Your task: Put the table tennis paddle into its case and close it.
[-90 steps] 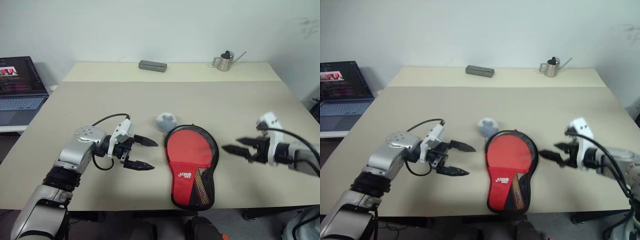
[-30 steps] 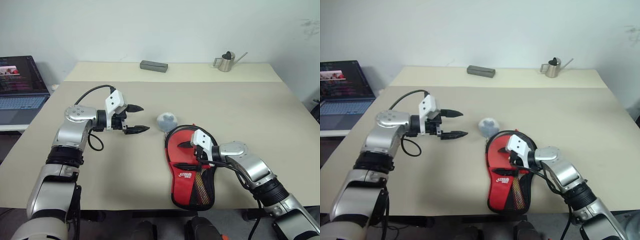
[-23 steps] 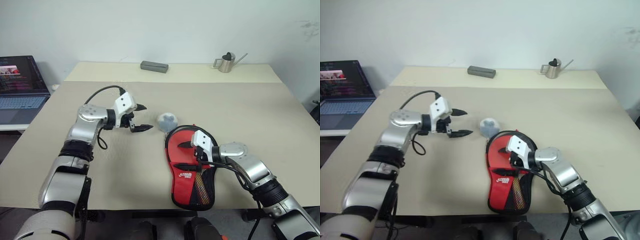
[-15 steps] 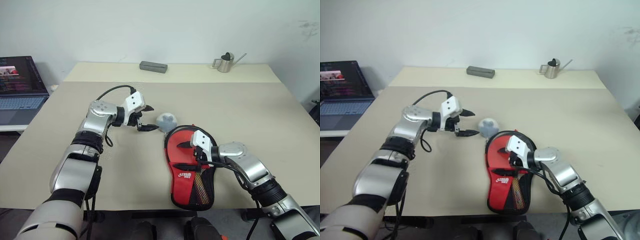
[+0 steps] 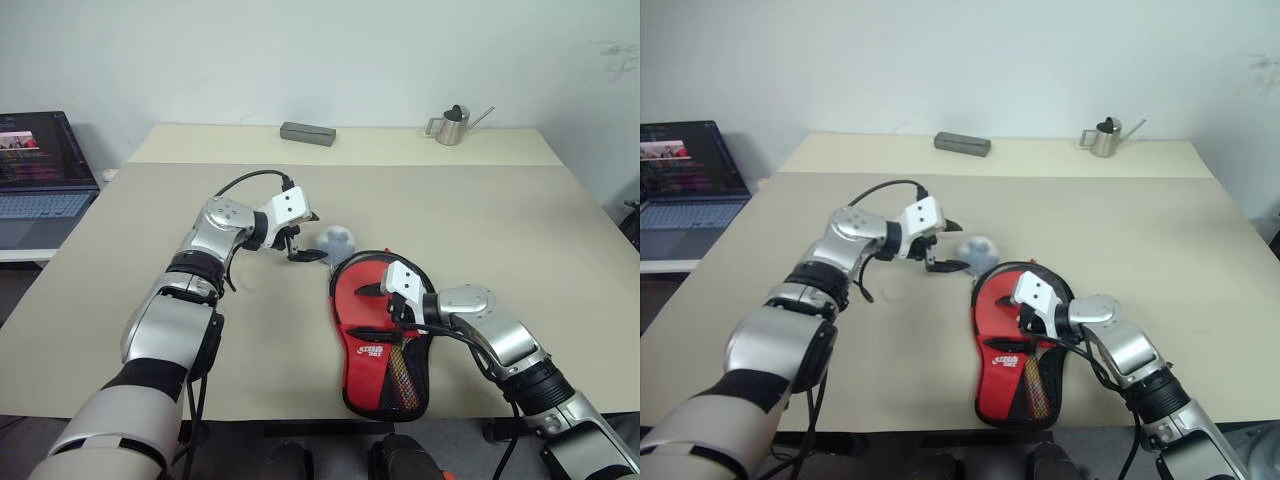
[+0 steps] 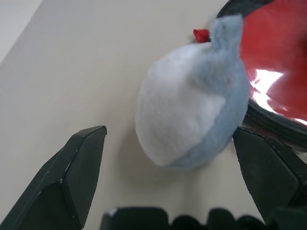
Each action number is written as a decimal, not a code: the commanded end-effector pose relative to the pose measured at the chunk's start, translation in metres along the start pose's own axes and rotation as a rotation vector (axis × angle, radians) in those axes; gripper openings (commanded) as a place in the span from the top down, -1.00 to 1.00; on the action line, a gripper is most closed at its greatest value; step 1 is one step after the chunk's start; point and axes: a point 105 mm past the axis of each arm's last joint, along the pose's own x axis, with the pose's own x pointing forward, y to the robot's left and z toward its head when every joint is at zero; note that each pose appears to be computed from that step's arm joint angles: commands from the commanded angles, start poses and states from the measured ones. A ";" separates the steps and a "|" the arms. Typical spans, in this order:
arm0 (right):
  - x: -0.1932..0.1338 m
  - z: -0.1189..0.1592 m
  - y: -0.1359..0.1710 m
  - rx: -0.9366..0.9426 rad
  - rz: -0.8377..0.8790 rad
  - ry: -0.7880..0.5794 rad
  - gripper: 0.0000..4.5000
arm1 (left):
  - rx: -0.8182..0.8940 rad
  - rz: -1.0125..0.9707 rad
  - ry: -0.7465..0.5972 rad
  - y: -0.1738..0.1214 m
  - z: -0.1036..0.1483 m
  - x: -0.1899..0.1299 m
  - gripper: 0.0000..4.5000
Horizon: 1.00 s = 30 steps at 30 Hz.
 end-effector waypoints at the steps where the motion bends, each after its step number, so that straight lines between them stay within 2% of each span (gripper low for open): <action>1: 0.001 -0.023 0.004 0.057 -0.003 0.084 -0.99 | 0.059 0.013 0.002 0.006 0.011 0.002 -1.00; 13: 0.001 -0.022 0.005 0.063 -0.011 0.081 -0.99 | 0.049 -0.006 0.041 -0.001 0.010 0.018 -1.00; 17: 0.001 -0.021 0.006 0.064 -0.012 0.080 -1.00 | 0.037 0.007 0.037 -0.002 0.012 0.023 -0.61; 22: 0.001 -0.022 0.007 0.078 -0.023 0.077 -1.00 | 0.025 -0.021 0.037 -0.007 0.010 0.026 0.20; 26: 0.000 -0.020 -0.002 0.100 -0.091 0.055 -1.00 | 0.027 -0.048 0.047 -0.013 0.006 0.028 0.74; 28: -0.002 -0.017 -0.008 0.119 -0.125 0.039 -1.00 | 0.027 -0.051 0.049 -0.015 0.005 0.029 0.87; 30: -0.006 -0.014 -0.012 0.146 -0.143 0.020 -1.00 | 0.026 -0.059 0.049 -0.017 0.004 0.031 0.88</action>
